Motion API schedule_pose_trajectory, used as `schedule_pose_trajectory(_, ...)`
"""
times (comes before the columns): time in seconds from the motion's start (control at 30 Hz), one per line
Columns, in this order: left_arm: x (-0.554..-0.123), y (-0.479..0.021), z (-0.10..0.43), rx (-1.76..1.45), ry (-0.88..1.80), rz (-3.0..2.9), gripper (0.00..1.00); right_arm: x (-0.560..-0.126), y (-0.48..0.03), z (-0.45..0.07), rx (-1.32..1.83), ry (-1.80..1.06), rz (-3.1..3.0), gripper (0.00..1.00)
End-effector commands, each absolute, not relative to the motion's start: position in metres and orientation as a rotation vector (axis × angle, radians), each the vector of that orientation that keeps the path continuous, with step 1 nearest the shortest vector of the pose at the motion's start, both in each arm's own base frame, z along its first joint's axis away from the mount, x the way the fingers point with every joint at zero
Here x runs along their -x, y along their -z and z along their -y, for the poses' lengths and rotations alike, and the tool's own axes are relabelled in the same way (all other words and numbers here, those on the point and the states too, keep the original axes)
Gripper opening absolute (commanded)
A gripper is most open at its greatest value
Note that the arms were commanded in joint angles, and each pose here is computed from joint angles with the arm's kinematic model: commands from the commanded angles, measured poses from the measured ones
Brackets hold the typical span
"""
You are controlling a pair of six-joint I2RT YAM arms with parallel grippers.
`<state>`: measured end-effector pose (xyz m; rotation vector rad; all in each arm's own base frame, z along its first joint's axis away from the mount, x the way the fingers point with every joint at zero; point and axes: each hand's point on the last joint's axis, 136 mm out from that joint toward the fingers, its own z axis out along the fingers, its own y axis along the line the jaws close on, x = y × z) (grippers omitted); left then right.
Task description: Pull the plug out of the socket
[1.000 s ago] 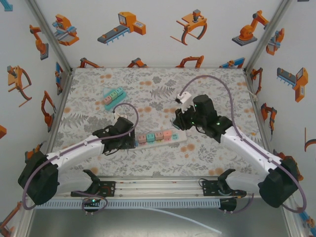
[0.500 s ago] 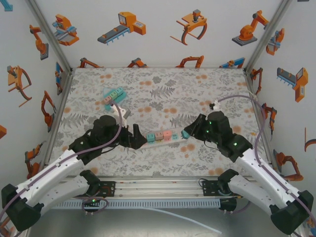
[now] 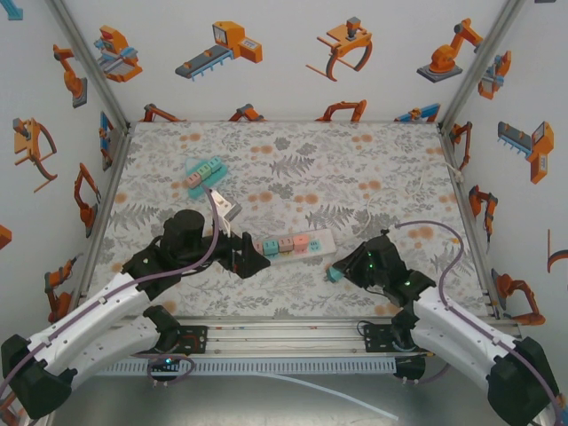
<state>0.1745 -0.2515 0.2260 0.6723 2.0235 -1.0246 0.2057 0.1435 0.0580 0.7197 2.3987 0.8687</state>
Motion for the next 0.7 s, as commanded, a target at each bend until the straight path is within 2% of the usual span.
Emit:
schedule_pose_trajectory(0.0, -0.169, -0.227, 0.256, -0.73, 1.051, -1.977, 0.97, -0.225, -0.068, -0.151, -0.734, -0.95, -2.284, 0.0)
schedule_pose_trajectory(0.17, -0.17, -0.222, 0.253, -0.71, 1.03, -1.993, 0.97, -0.227, -0.054, -0.15, -0.73, -0.911, -2.301, 0.0)
schedule_pose_trajectory(0.4, -0.174, -0.217, 0.247, -0.685, 0.981, -2.016, 0.97, -0.218, -0.035, -0.142, -0.745, -0.837, -2.362, 0.22)
schedule_pose_trajectory(0.67, -0.178, -0.215, 0.245, -0.671, 0.952, -2.022, 0.97, -0.21, -0.034, -0.13, -0.755, -0.773, -2.373, 0.33)
